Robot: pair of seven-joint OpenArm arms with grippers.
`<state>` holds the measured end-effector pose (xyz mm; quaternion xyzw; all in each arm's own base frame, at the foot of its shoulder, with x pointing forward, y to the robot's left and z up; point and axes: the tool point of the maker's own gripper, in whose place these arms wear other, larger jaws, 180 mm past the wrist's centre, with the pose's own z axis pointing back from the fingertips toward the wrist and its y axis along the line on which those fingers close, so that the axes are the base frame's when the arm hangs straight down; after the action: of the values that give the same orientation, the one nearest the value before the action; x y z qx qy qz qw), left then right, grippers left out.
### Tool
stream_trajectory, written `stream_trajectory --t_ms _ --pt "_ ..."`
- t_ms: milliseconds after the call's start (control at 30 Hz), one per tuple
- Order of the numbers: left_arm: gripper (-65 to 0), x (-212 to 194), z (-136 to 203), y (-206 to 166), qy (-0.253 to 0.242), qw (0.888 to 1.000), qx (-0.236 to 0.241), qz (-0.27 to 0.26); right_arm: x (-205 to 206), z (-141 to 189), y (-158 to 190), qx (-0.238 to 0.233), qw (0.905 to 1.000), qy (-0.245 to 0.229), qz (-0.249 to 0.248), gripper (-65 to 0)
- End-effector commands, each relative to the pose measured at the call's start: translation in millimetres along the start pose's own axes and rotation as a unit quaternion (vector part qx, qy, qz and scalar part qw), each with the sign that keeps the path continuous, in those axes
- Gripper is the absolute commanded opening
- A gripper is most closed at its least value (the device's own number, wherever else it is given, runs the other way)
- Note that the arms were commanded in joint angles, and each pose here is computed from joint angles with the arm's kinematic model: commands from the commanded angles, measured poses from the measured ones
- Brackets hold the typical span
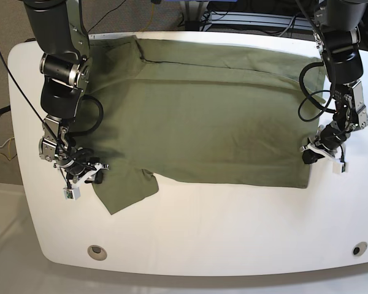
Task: Fold the T-shirt properly
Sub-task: 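Close both grippers on the shirt's side edges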
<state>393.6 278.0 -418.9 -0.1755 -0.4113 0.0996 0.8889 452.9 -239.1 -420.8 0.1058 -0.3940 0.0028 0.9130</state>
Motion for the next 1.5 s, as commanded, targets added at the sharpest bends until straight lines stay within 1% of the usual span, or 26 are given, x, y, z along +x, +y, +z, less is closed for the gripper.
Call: stream_trajectory --t_ms 0,100,300,367,500,633,700,900,967,1033,1100,1167,1233,1467 --pt "-65.0 14 3 -1 -0.008 1.0 -0.001 -0.012 29 6 -5 -0.004 0.9995 -0.029 0.012 -56.5" --pt "-65.0 12 4 -1 -0.006 1.0 -0.003 -0.013 36 9 -9 -0.011 0.9991 -0.037 0.02 -50.9" --pt "-65.0 14 3 -1 -0.009 1.0 -0.004 -0.013 44 14 -14 -0.018 0.998 -0.058 0.018 -36.1" --pt "-65.0 14 4 -1 -0.006 1.0 -0.004 -0.016 52 14 -20 -0.038 0.996 -0.081 0.007 -31.1" --pt "-65.0 14 4 -1 -0.005 1.0 -0.005 -0.016 55 15 -26 -0.055 0.9944 -0.091 0.0 -33.4" --pt "-65.0 13 4 -1 -0.005 1.0 -0.005 -0.017 55 15 -26 -0.055 0.9944 -0.091 0.0 -34.4" --pt "-65.0 9 5 0 -0.001 1.0 -0.006 -0.016 55 15 -26 -0.055 0.9941 -0.094 0.004 -32.3" --pt "-65.0 10 5 0 -0.001 1.0 -0.005 -0.015 54 14 -23 -0.05 0.9945 -0.092 0.006 -31.6" --pt "-65.0 10 5 0 -0.002 1.0 -0.005 -0.015 53 14 -22 -0.049 0.9945 -0.092 0.006 -32.1" --pt "-65.0 11 6 1 -0.004 1.0 -0.004 -0.015 54 14 -21 -0.047 0.9943 -0.095 0.005 -34.4" --pt "-65.0 11 5 0 -0.004 1.0 -0.006 -0.013 51 13 -22 -0.047 0.9948 -0.09 0.001 -39.8" --pt "-65.0 12 5 0 -0.007 1.0 -0.005 -0.012 51 14 -22 -0.047 0.9947 -0.091 0.001 -51.4" --pt "-65.0 13 5 0 -0.011 1.0 -0.006 -0.012 51 14 -23 -0.047 0.9946 -0.093 0.0 -64.9" --pt "-65.0 16 5 -2 -0.016 1.0 -0.007 -0.013 58 19 -26 -0.054 0.9937 -0.098 0.005 -65.0"
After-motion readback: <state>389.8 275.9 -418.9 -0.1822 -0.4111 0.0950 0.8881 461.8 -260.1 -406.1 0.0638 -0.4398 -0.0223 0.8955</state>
